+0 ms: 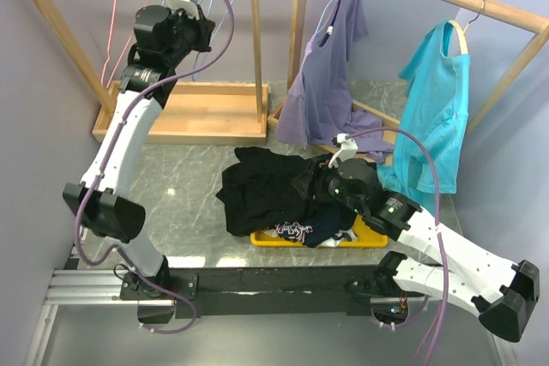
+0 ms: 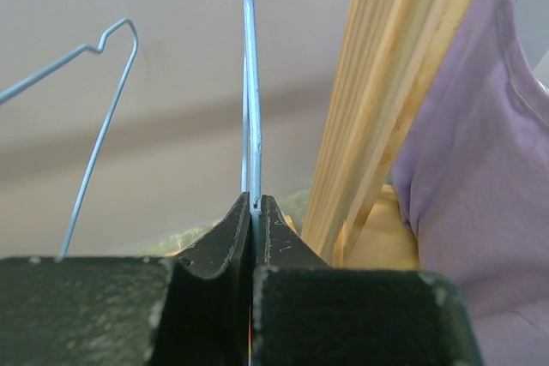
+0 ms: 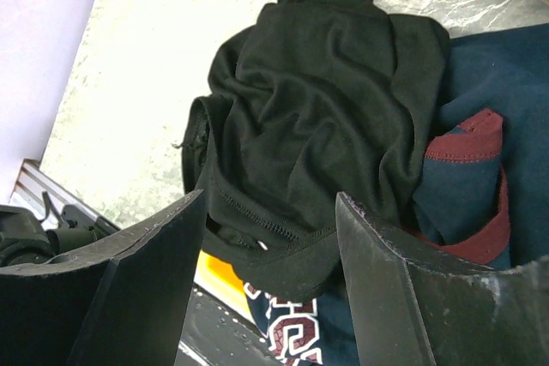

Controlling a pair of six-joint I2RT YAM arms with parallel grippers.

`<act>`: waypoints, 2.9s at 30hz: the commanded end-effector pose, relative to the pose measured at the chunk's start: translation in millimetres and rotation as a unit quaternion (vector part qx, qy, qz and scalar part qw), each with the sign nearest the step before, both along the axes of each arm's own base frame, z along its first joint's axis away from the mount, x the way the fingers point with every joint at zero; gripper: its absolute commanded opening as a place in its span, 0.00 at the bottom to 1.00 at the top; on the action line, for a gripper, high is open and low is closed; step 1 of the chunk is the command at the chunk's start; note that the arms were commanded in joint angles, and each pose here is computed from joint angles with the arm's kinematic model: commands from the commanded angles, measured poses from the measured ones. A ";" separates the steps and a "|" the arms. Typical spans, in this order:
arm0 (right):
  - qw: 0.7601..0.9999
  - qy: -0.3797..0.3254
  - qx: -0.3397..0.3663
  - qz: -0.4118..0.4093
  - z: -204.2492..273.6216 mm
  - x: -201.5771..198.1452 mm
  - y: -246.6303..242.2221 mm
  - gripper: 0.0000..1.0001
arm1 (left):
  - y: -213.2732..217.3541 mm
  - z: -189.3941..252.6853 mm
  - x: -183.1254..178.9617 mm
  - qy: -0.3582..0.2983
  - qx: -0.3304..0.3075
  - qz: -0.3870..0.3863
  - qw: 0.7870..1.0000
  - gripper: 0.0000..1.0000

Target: Place the tank top on the hanger

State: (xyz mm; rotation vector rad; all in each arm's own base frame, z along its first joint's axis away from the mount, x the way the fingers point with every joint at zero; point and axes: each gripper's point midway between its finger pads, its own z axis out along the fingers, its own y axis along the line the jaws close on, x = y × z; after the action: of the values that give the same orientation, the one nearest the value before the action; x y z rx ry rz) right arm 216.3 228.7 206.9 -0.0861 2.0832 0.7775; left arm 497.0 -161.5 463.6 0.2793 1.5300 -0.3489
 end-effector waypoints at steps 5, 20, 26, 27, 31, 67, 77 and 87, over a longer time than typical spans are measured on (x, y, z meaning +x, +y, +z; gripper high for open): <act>1.000 -0.028 0.007 0.001 20.9 4.0 5.5 0.70 | 11.7 32.8 -49.2 -0.041 -0.025 0.004 0.999 0.01; 0.999 -0.003 -0.034 0.011 2.9 -17.5 8.8 0.65 | -1.7 -79.9 -181.3 0.086 -0.013 -0.018 0.996 0.01; 0.998 0.022 -0.063 0.017 -21.4 -27.9 14.7 0.60 | -18.4 -121.2 -250.5 0.145 -0.027 -0.093 0.985 0.01; 0.997 0.018 -0.072 0.001 -23.5 -24.0 11.4 0.59 | -20.1 -124.0 -258.2 0.150 -0.024 -0.106 0.983 0.01; 0.994 0.017 -0.102 -0.030 -34.9 -14.0 4.4 0.60 | -13.4 -145.5 -281.9 0.192 -0.001 -0.114 0.975 0.01; 0.993 0.112 -0.023 -0.010 -83.4 -84.3 -36.1 0.10 | -32.1 -155.2 -386.1 0.181 0.130 -0.298 0.928 0.01; 0.993 0.076 -0.049 -0.073 -54.0 -61.6 -51.0 0.00 | -35.2 -164.3 -408.2 0.198 0.150 -0.344 0.906 0.01; 0.990 0.042 -0.072 -0.116 -32.3 -45.0 -62.9 0.00 | -42.8 -168.4 -417.5 0.207 0.159 -0.369 0.892 0.01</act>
State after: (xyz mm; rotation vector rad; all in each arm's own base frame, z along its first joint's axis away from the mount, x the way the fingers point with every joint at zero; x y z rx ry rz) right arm 160.1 173.4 152.0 0.0782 2.2492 0.5458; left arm 81.9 -199.2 279.4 1.1133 1.9204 -0.7552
